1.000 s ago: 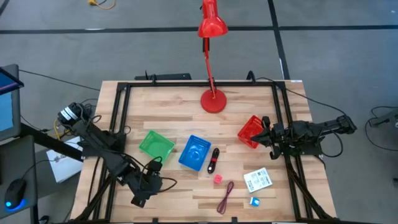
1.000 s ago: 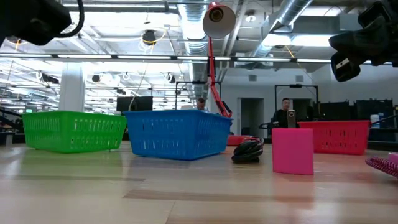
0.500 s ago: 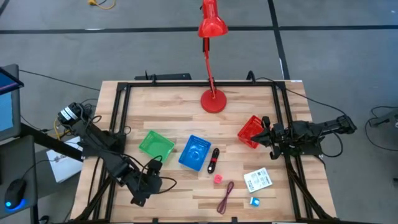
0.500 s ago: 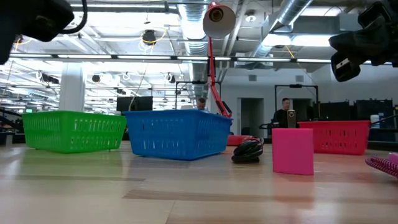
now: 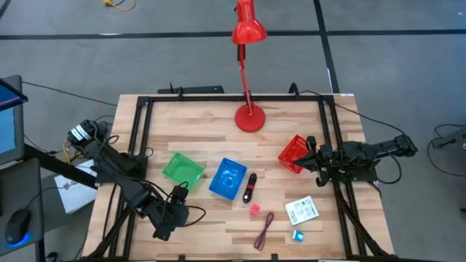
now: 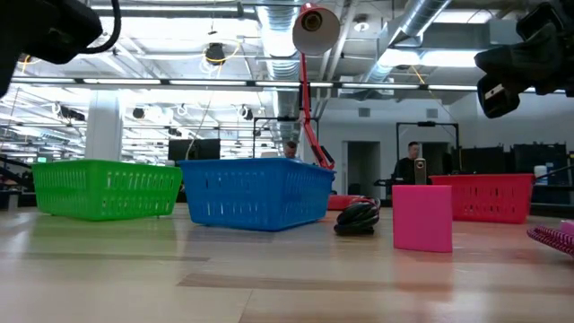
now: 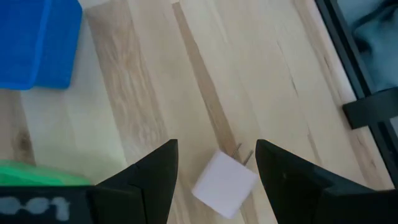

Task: Pick and place items into bin
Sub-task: Put the white charger adapter into the green basket

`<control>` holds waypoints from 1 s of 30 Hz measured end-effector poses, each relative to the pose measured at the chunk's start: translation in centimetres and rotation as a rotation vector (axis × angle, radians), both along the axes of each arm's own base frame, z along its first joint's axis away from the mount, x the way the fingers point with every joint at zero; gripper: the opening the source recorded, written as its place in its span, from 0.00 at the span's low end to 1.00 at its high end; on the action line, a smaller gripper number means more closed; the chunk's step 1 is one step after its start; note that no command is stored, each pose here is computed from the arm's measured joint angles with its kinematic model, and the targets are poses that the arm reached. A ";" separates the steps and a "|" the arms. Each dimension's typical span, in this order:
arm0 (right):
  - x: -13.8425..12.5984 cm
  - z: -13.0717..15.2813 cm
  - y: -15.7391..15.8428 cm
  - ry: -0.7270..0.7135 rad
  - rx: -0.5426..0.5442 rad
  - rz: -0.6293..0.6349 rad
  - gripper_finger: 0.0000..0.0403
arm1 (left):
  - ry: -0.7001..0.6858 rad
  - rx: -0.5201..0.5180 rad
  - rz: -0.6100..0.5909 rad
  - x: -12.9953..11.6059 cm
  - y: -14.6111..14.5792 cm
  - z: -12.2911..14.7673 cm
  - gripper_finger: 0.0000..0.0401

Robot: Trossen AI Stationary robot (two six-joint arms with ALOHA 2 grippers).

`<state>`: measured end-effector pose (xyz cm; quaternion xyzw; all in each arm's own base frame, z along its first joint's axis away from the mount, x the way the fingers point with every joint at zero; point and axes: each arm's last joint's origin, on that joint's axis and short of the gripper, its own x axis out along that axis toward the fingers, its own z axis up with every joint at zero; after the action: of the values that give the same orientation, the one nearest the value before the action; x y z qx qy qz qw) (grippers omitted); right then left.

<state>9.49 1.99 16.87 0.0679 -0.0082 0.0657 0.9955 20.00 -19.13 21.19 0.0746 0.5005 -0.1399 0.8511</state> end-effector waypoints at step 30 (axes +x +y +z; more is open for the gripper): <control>0.0 0.0 0.0 0.000 0.000 0.000 0.00 | 0.044 -0.034 -0.004 -0.8 -0.5 -1.7 0.76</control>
<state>9.49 1.99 16.88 0.0677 -0.0084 0.0657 0.9955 19.17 -19.61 19.51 0.0579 0.5166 -0.1518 0.8407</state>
